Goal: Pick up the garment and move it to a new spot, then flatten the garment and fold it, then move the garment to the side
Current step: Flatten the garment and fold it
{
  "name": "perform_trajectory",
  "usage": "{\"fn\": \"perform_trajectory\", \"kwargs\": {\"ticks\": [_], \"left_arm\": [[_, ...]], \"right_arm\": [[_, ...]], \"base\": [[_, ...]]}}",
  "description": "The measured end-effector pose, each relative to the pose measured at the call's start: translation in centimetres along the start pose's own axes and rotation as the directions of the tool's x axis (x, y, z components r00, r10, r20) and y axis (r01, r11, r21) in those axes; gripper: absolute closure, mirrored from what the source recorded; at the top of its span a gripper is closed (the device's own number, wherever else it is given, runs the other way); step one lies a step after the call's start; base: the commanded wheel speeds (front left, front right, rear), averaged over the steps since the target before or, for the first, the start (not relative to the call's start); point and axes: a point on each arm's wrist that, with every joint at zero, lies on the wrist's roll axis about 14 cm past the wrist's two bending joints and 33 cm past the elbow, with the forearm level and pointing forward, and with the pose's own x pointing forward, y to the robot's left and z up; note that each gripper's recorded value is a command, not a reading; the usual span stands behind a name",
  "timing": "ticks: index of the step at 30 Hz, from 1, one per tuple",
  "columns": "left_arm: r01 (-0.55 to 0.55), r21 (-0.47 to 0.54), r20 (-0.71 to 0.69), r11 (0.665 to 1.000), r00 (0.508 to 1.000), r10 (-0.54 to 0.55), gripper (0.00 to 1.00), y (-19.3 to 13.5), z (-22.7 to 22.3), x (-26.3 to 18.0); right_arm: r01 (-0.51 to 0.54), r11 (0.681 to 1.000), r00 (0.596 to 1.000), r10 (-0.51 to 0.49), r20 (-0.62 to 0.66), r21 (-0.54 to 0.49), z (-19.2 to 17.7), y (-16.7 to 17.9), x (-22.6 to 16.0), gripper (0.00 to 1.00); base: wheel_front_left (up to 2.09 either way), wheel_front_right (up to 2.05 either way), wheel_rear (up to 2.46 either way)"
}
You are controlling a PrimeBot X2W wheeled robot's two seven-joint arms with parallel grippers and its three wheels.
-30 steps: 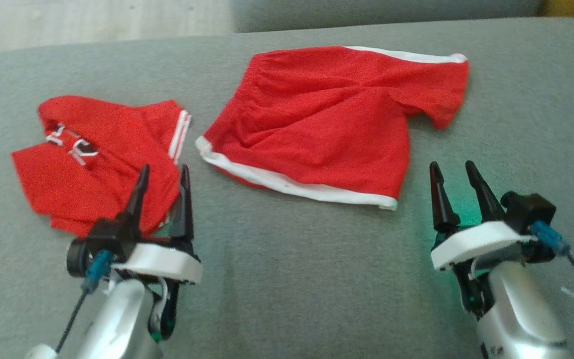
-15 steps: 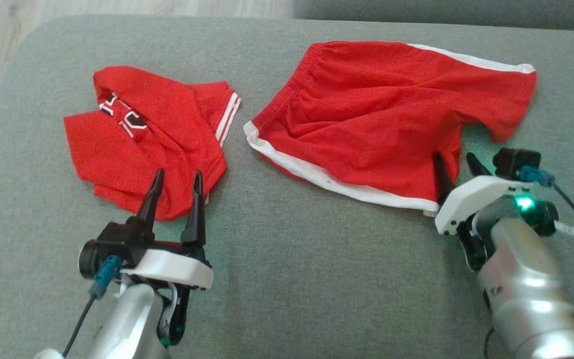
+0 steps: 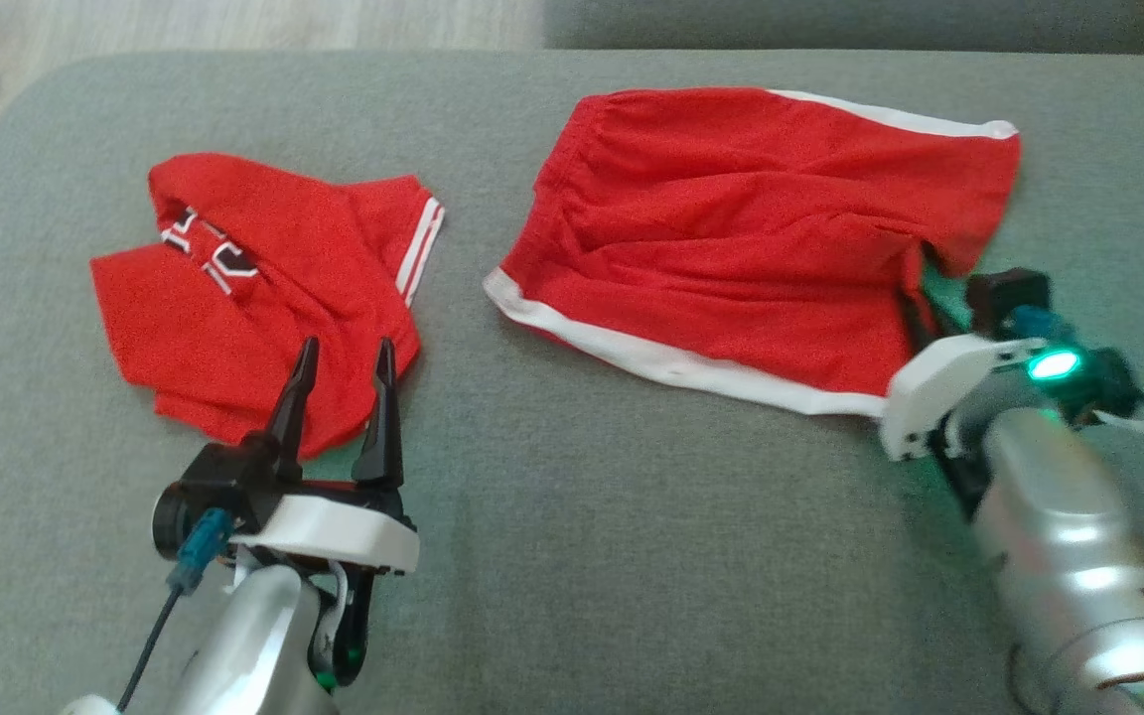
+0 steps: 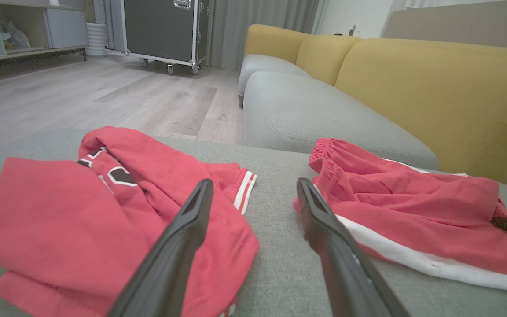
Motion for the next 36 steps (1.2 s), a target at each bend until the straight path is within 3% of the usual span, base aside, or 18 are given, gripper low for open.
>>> {"fn": "perform_trajectory", "kwargs": {"ticks": [8, 14, 15, 16, 19, 25, 30, 36], "left_arm": [[0.046, -0.003, 0.031, 0.999, 0.998, -0.045, 0.0, -1.7, 1.0, 0.4], [0.048, -0.014, 0.033, 0.999, 0.998, -0.048, 0.0, -1.9, 1.0, 0.5], [0.048, -0.015, 0.032, 0.999, 0.998, -0.048, 0.0, -1.9, 1.0, 0.5], [0.048, -0.015, 0.03, 0.999, 0.998, -0.047, 0.0, -1.9, 0.9, 0.5], [0.046, -0.014, 0.03, 0.999, 0.999, -0.046, 0.0, -1.8, 0.9, 0.4], [0.06, -0.011, 0.044, 0.998, 0.997, -0.06, 0.0, -2.3, 1.5, 0.4], [0.093, -0.024, 0.051, 0.995, 0.994, -0.092, 0.0, -3.5, 1.6, 0.3], [0.17, -0.044, 0.077, 0.984, 0.983, -0.166, 0.0, -5.8, 2.3, 1.0]], "right_arm": [[0.178, 0.971, 0.984, -0.181, 0.0, -0.159, 1.6, -8.3, -2.4, 1.0], [0.217, 0.945, 0.967, -0.241, -0.075, -0.247, 0.3, -9.9, -3.3, 1.0], [0.213, 0.944, 0.968, -0.238, -0.073, -0.252, 0.3, -9.6, -3.2, 0.14], [0.21, 0.941, 0.97, -0.235, -0.068, -0.264, 0.4, -9.4, -3.2, 0.0], [0.194, 0.936, 0.976, -0.214, -0.034, -0.294, 1.3, -8.2, -2.8, 0.0], [0.224, 0.941, 0.969, -0.188, 0.16, -0.254, 5.2, -7.0, -3.3, 0.0], [0.272, 0.958, 0.929, -0.238, 0.284, -0.087, 6.0, -8.0, -5.7, 0.0], [0.206, 0.969, 0.863, -0.246, 0.441, 0.138, 7.8, -6.9, -9.3, 0.0]], "base": [[0.0, 0.0, 0.0], [0.0, 0.0, 0.0], [0.0, 0.0, 0.0], [0.0, 0.0, 0.0], [0.0, 0.0, 0.0], [0.0, 0.0, 0.0], [0.0, 0.0, 0.0], [0.0, 0.0, 0.0]]}}
